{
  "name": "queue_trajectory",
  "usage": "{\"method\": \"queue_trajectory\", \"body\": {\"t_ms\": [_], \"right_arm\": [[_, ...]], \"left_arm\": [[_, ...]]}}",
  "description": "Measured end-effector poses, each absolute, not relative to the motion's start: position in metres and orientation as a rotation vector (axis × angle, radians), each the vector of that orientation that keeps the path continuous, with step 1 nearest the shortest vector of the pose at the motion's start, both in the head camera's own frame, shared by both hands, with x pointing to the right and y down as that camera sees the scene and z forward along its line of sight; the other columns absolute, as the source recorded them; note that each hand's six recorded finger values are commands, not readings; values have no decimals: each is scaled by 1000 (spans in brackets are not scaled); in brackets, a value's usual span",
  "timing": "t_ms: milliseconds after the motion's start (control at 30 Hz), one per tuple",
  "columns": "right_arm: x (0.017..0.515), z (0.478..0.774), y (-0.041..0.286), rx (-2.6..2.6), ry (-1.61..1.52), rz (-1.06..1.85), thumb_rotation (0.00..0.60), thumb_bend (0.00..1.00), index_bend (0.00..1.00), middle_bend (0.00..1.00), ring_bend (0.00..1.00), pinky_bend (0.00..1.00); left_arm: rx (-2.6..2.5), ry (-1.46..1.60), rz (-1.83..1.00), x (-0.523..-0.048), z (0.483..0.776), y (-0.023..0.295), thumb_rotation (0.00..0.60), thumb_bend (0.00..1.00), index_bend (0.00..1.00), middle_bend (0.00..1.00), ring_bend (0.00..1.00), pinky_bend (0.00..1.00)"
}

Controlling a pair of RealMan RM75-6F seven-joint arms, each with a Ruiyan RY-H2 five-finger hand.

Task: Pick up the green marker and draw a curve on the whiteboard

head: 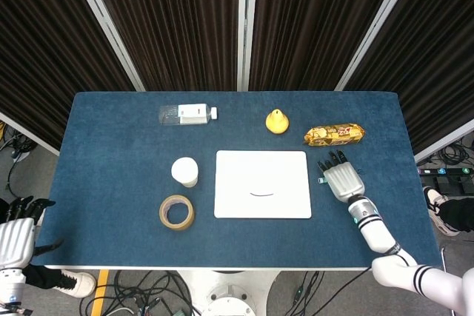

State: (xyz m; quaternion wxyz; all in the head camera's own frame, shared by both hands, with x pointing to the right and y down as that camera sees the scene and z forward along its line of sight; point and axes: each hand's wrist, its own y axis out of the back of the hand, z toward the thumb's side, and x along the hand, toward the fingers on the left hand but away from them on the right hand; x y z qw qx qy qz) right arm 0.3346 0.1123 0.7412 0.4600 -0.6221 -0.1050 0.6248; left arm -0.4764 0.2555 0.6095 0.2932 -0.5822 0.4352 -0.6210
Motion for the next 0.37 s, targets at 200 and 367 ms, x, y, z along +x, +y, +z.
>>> {"method": "queue_trajectory", "body": {"t_ms": [200, 367], "right_arm": [[341, 696, 119, -1559, -433, 1496, 600, 464, 9, 120, 0, 0], [367, 641, 132, -1559, -664, 1464, 600, 312, 97, 207, 5, 0]], "left_arm": [[-1555, 1157, -1646, -474, 611, 253, 600, 0, 267, 217, 93, 72], [-1553, 1155, -1638, -473, 612, 251, 600, 0, 267, 217, 93, 72]]}}
